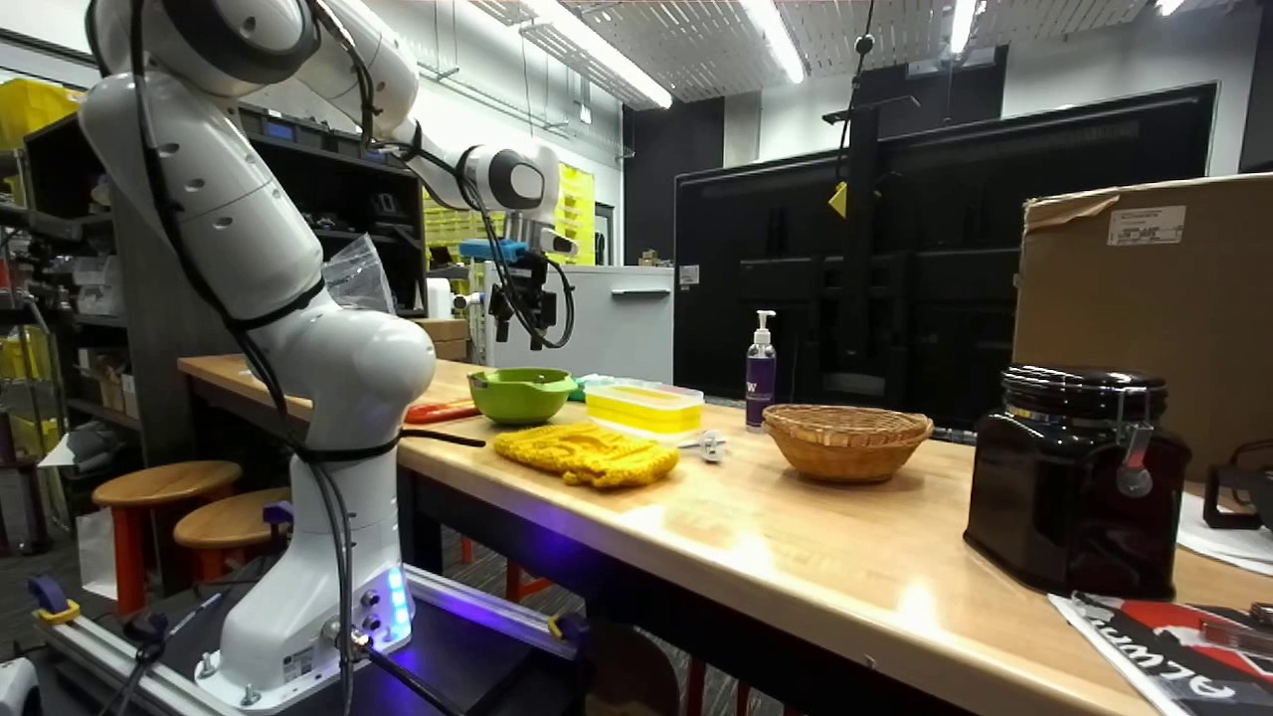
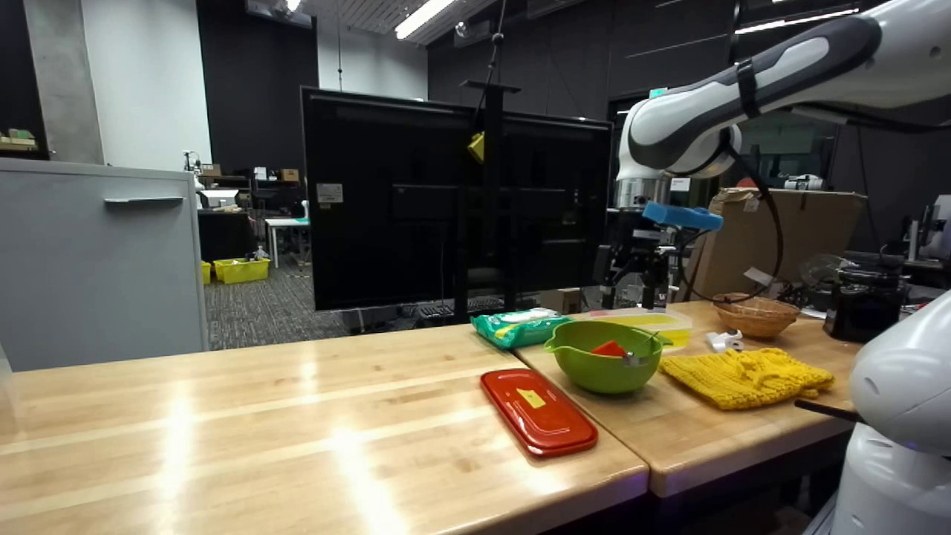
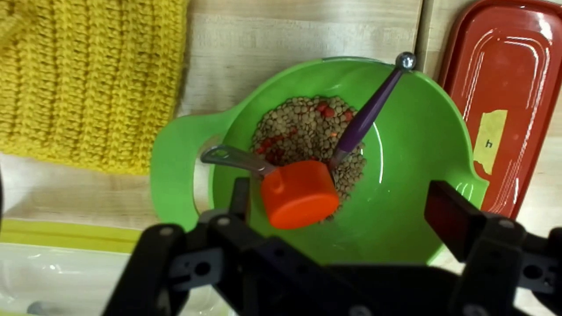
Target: Put the cloth in the bowl
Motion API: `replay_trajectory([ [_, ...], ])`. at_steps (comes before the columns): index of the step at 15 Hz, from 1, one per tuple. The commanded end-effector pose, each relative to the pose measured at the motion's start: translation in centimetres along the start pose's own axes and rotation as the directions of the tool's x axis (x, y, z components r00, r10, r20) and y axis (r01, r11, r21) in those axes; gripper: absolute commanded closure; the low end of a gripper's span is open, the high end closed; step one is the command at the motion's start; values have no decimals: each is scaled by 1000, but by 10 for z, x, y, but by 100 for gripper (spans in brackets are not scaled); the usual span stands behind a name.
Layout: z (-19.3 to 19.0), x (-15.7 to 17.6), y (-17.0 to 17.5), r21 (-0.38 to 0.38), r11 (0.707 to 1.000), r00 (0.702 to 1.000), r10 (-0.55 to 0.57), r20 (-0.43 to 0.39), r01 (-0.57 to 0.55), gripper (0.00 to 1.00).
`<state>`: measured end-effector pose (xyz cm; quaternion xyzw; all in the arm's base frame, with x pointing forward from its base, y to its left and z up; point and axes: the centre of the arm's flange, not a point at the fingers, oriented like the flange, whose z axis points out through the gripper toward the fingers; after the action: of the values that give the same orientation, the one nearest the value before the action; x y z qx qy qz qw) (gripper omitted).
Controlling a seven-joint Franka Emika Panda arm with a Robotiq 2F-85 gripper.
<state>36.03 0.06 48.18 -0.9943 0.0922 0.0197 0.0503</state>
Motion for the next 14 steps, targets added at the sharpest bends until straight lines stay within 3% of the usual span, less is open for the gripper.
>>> replay_trajectory([
  [1, 0, 0, 0, -1, 1000, 1000, 0, 0, 0, 0],
  [8, 0, 0, 1, -1, 1000, 1000, 2, 1, -2, 0],
  [14, -14, -4, 44, -7, 1000, 1000, 20, 2, -20, 0],
])
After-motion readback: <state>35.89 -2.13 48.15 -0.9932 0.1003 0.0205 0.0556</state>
